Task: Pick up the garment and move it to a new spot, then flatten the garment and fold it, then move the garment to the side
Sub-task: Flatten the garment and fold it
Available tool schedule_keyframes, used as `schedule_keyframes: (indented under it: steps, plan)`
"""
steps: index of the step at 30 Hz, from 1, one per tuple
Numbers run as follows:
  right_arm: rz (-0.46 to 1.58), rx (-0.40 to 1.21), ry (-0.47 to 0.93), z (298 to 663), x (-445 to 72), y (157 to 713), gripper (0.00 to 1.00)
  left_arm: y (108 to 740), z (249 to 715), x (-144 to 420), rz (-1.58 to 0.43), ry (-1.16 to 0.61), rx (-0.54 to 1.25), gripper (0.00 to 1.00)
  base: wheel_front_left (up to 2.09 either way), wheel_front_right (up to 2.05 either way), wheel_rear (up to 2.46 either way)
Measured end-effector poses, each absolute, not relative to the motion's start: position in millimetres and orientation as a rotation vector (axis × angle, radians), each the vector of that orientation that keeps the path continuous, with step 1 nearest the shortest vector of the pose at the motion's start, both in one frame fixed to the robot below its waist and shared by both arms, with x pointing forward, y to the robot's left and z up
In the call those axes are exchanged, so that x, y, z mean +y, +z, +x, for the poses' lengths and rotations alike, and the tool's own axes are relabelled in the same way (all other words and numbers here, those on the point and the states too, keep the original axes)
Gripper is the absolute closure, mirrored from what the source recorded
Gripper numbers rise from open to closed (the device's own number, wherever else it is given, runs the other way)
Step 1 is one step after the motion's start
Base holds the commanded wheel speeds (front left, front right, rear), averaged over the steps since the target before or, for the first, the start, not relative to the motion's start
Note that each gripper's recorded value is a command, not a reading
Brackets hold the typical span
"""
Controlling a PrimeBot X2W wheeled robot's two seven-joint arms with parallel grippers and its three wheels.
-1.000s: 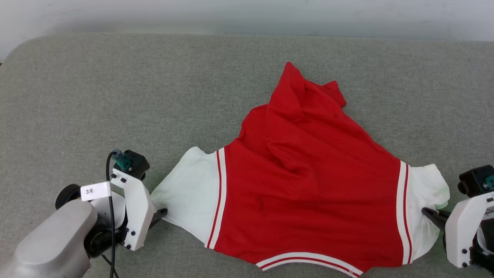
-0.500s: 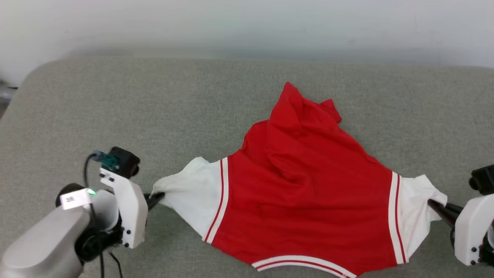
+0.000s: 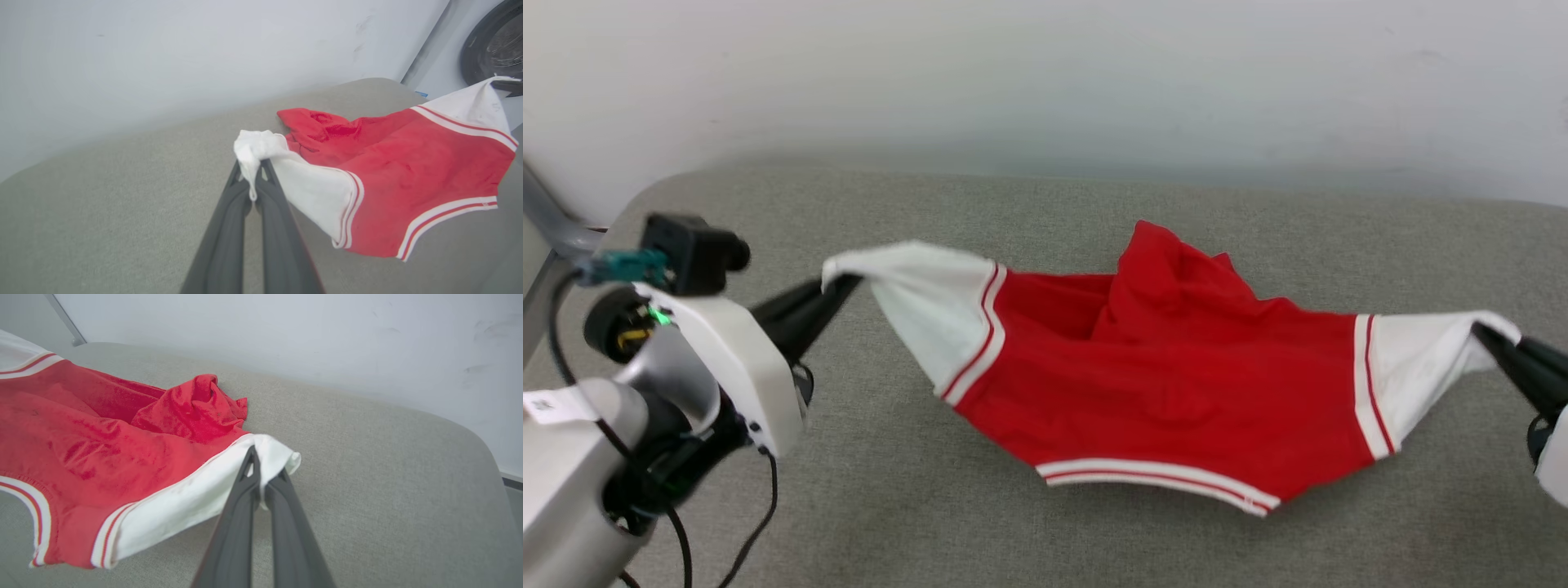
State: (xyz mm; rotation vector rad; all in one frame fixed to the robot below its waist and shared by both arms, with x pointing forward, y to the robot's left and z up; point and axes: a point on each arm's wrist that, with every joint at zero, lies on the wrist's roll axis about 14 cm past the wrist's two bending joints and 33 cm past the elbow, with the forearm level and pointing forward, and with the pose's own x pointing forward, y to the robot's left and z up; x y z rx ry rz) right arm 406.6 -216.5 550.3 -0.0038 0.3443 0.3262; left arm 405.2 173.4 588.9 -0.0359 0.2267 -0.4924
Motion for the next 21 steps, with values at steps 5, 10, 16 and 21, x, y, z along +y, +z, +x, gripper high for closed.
schedule_keyframes:
  steps: [5,10,16,21]
  plan:
    - [-0.009,0.175,0.346,415.6,-208.3,609.0,1.00,659.0,405.3,165.8,-0.017,-0.509,0.014,1.00,0.00,0.00,0.00]
    - [-0.013,0.019,0.354,422.5,-202.3,661.1,1.00,718.8,403.0,159.2,-0.007,-0.530,-0.165,1.00,0.00,0.00,0.00]
    - [-0.004,-0.103,0.375,432.9,-191.2,701.4,1.00,760.5,408.5,153.9,0.014,-0.542,-0.290,1.00,0.00,0.00,0.00]
    - [-0.006,-0.155,0.377,454.1,-185.5,718.7,1.00,779.1,427.8,149.9,0.025,-0.549,-0.336,1.00,0.00,0.00,0.00]
